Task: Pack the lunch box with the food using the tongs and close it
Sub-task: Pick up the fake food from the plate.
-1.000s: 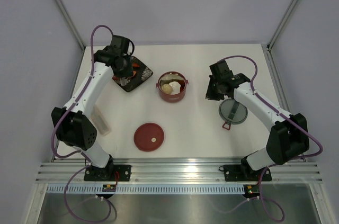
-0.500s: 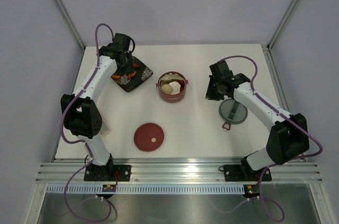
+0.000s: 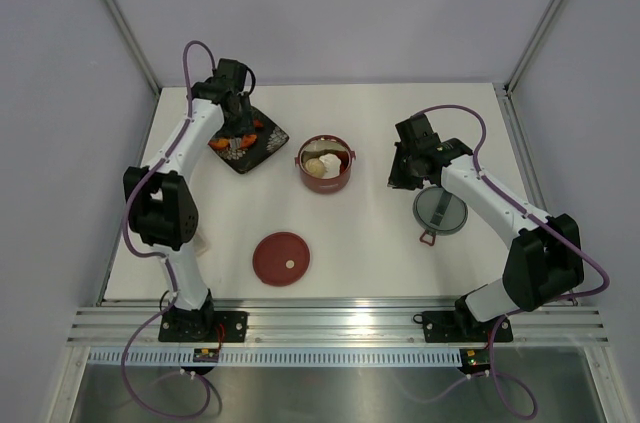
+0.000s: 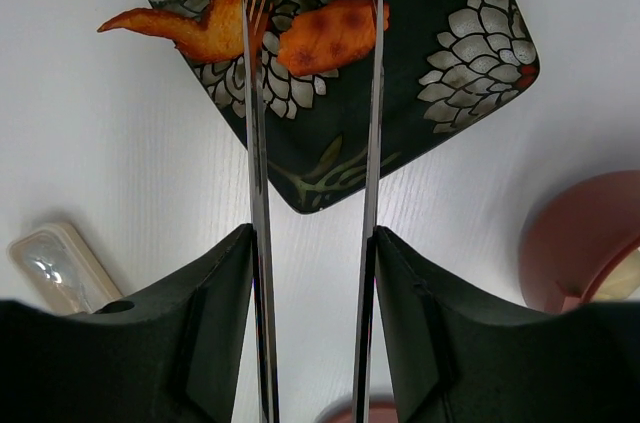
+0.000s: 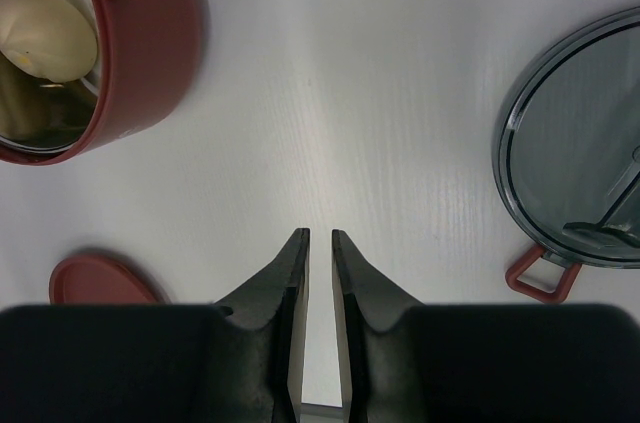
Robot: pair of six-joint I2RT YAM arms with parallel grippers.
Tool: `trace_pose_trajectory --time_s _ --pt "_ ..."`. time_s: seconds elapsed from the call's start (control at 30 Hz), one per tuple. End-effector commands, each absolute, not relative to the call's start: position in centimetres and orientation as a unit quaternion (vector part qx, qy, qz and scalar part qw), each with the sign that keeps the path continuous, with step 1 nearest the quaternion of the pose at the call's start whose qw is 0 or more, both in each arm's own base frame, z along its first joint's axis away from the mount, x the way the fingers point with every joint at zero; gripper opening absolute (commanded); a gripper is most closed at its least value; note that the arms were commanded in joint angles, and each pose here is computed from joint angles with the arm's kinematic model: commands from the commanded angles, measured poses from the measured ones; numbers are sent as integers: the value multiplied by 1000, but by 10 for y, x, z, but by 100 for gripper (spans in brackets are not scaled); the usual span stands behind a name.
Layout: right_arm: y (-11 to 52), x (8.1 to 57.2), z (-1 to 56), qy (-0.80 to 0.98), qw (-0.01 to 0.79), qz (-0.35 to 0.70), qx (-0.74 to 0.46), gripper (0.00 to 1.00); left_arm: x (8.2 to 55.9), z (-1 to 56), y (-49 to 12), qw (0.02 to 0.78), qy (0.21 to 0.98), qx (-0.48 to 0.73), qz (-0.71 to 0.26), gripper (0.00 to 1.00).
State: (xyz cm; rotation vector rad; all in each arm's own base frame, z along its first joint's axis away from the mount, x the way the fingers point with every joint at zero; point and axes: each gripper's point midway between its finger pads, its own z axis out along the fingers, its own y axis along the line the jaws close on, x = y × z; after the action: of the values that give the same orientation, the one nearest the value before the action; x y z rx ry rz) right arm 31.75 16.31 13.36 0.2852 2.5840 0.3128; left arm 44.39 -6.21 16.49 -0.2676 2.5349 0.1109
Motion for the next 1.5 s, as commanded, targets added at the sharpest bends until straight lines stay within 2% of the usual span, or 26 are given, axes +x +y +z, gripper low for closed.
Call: trace_pose_trajectory --time_s 0.0,0.7,0.93,1.17,1.33,1.47 --pt "163 323 147 950 276 110 98 22 466 184 -55 332 935 -116 47 52" --pt "164 328 143 952 271 104 98 22 483 141 -48 306 943 -116 58 51" --pt "166 328 142 952 269 105 96 22 482 148 -48 312 941 -116 55 34" --pt "166 329 143 952 272 107 96 22 473 184 -46 343 930 -121 49 17" --pt "166 328 142 952 271 107 98 22 450 224 -50 383 916 -112 41 11" --pt "168 329 141 950 272 112 103 22 424 235 -68 393 915 -88 24 10"
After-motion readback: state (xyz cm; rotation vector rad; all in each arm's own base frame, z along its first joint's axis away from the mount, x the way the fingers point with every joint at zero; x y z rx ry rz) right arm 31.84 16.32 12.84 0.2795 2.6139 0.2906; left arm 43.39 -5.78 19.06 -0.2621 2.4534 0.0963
